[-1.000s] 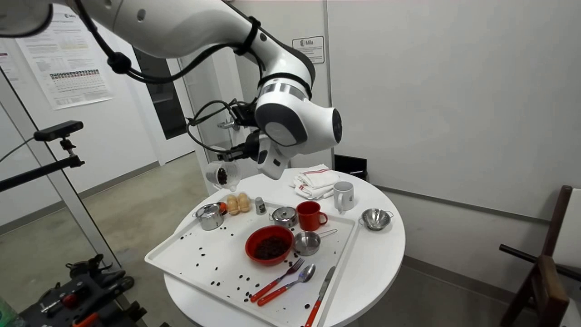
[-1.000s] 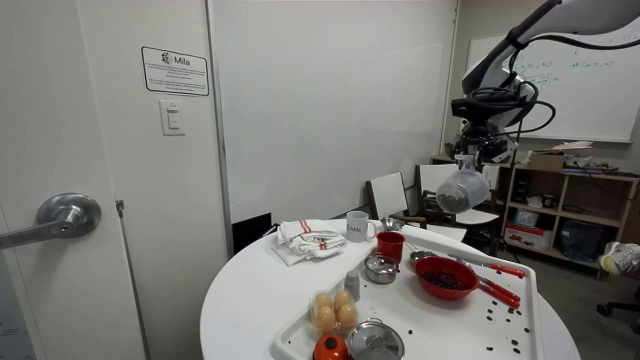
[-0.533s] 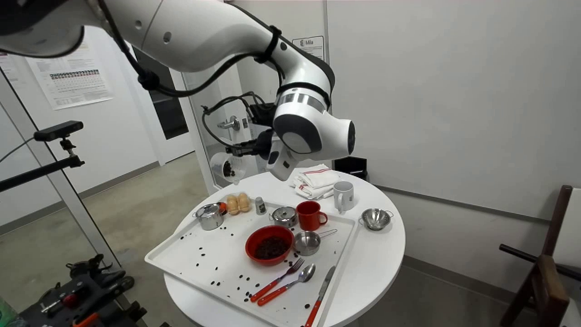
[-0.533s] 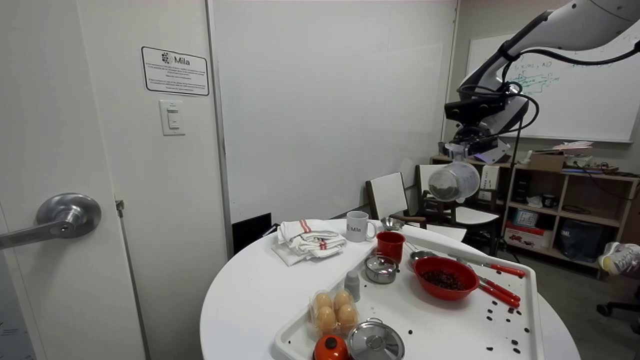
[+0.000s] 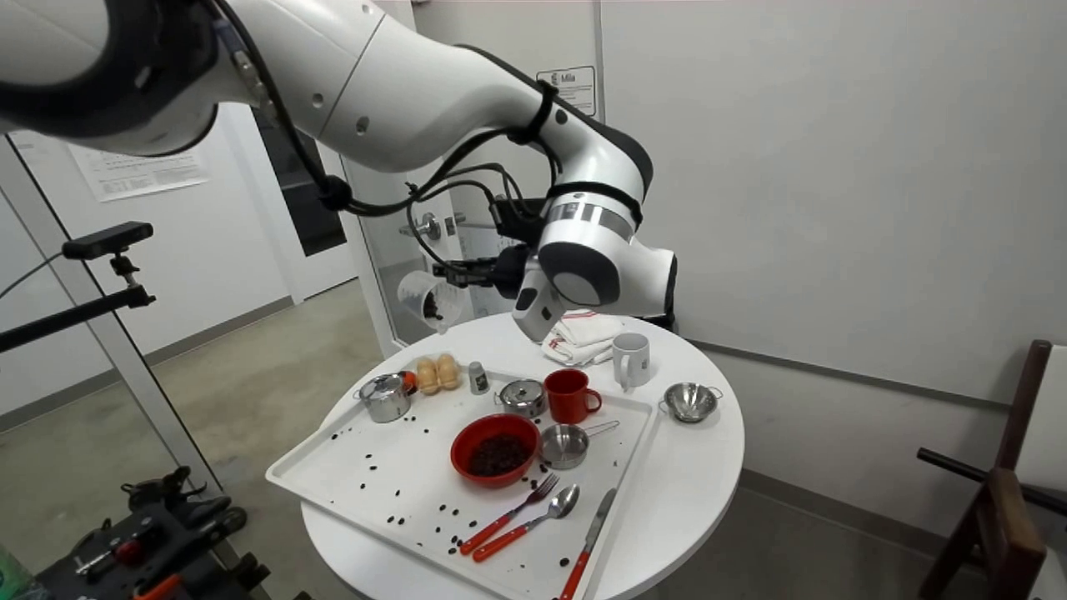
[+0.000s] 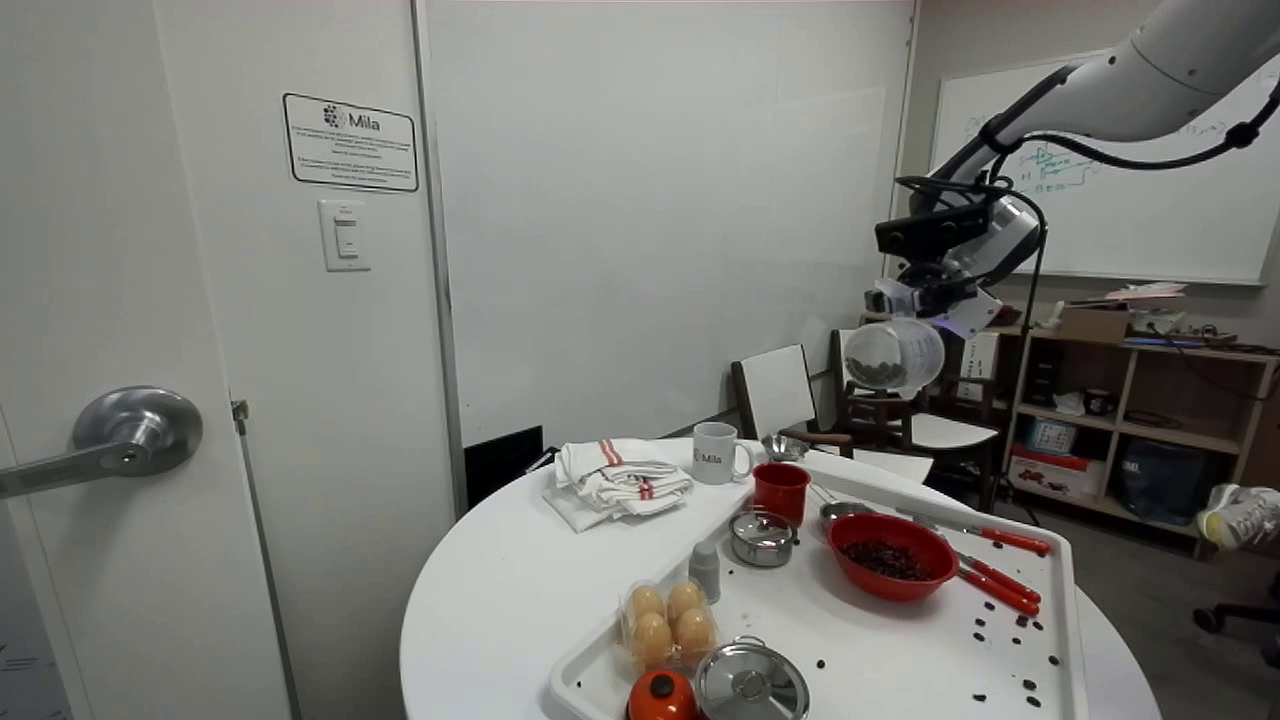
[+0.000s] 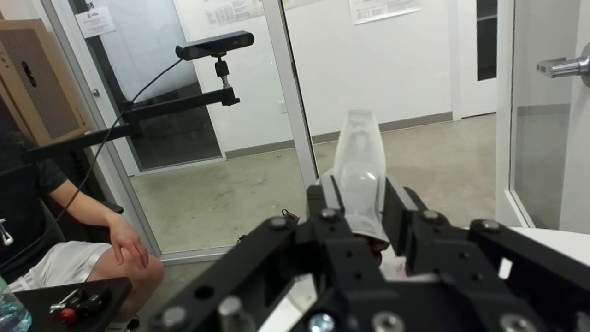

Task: Pour the contents of the clear jug into the red bowl

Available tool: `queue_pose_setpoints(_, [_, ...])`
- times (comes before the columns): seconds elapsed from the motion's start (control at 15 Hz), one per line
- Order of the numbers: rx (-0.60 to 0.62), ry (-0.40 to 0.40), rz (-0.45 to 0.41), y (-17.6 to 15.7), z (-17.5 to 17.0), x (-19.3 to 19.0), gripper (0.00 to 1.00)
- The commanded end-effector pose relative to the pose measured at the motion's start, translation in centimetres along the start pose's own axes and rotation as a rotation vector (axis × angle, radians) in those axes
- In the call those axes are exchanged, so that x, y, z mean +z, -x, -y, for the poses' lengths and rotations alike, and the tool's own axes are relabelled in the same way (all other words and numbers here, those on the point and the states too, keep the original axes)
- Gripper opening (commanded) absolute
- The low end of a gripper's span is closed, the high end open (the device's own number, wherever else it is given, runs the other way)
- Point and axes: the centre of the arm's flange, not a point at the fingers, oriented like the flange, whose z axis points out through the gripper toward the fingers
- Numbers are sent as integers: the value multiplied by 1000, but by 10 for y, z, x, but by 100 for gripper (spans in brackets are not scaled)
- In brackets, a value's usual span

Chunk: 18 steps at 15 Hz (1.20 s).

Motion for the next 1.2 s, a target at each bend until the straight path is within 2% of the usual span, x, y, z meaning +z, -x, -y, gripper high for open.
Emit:
queue_pose_setpoints(0.0, [-13,14,88,-5,3,-22,10])
queue_pose_setpoints(0.33, [-15,1,139,-13,-3,-32,10])
queue_pose_setpoints(0.67, [-13,-3,148,-16,-2,-28,10])
queue_pose_setpoints(1.13, [-2,55,174,-17,1,-21,10])
